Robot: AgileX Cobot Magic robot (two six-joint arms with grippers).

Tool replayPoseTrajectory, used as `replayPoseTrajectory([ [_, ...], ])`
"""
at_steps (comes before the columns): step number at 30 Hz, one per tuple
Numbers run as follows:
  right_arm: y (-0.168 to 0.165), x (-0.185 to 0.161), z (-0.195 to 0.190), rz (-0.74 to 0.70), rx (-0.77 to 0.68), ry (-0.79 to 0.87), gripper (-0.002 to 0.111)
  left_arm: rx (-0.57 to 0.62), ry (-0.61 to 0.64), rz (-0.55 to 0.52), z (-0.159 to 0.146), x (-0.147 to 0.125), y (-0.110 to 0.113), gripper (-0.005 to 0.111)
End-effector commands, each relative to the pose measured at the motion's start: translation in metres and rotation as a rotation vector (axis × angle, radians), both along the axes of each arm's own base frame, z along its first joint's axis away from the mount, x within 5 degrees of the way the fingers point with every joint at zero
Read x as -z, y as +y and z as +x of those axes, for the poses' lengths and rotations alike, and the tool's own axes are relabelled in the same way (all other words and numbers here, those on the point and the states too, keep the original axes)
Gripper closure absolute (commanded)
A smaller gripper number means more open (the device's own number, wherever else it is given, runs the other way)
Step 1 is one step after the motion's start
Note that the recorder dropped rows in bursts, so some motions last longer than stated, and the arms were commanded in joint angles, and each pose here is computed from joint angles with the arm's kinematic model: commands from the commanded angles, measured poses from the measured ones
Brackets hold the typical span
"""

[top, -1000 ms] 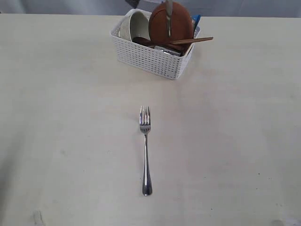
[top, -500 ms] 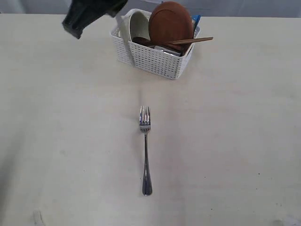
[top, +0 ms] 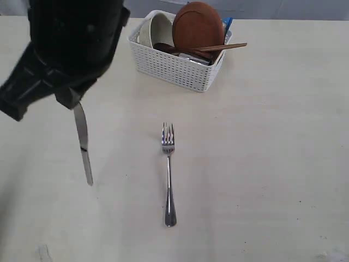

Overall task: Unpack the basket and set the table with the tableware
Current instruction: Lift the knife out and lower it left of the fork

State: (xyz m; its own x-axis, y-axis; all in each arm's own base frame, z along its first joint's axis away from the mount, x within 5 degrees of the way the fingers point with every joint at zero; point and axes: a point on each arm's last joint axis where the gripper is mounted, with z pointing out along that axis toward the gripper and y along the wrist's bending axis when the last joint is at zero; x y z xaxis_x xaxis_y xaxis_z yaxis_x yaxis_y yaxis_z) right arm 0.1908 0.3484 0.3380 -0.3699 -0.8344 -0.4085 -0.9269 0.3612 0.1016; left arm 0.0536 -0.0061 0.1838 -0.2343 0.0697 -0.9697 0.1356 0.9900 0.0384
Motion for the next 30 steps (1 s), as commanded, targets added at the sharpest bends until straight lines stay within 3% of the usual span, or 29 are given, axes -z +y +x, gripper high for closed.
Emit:
replayPoseTrajectory([
  [1, -0.017, 0.022, 0.008, 0.000, 0.007, 0.142, 0.109, 0.007, -0.011, -0.006, 0.000, 0.000, -0.001, 0.107],
  [4, -0.031, 0.028, 0.032, 0.111, 0.021, 0.281, 0.109, 0.007, -0.011, -0.006, 0.000, 0.000, -0.001, 0.107],
  [7, -0.043, 0.031, 0.053, 0.141, 0.075, 0.305, 0.109, 0.007, -0.011, -0.006, 0.000, 0.000, -0.001, 0.107],
  [12, -0.061, 0.058, 0.085, 0.091, 0.170, 0.339, 0.109, 0.007, -0.011, -0.006, 0.000, 0.000, -0.001, 0.107],
  [20, -0.051, 0.116, 0.099, 0.002, 0.177, 0.445, 0.109, 0.007, -0.011, -0.006, 0.000, 0.000, -0.001, 0.107],
  [27, -0.058, 0.147, 0.108, -0.145, 0.158, 0.391, 0.109, 0.007, -0.011, -0.006, 0.000, 0.000, -0.001, 0.107],
  [30, -0.056, 0.149, 0.113, -0.122, 0.175, 0.344, 0.109, 0.007, -0.011, -0.006, 0.000, 0.000, -0.001, 0.107],
])
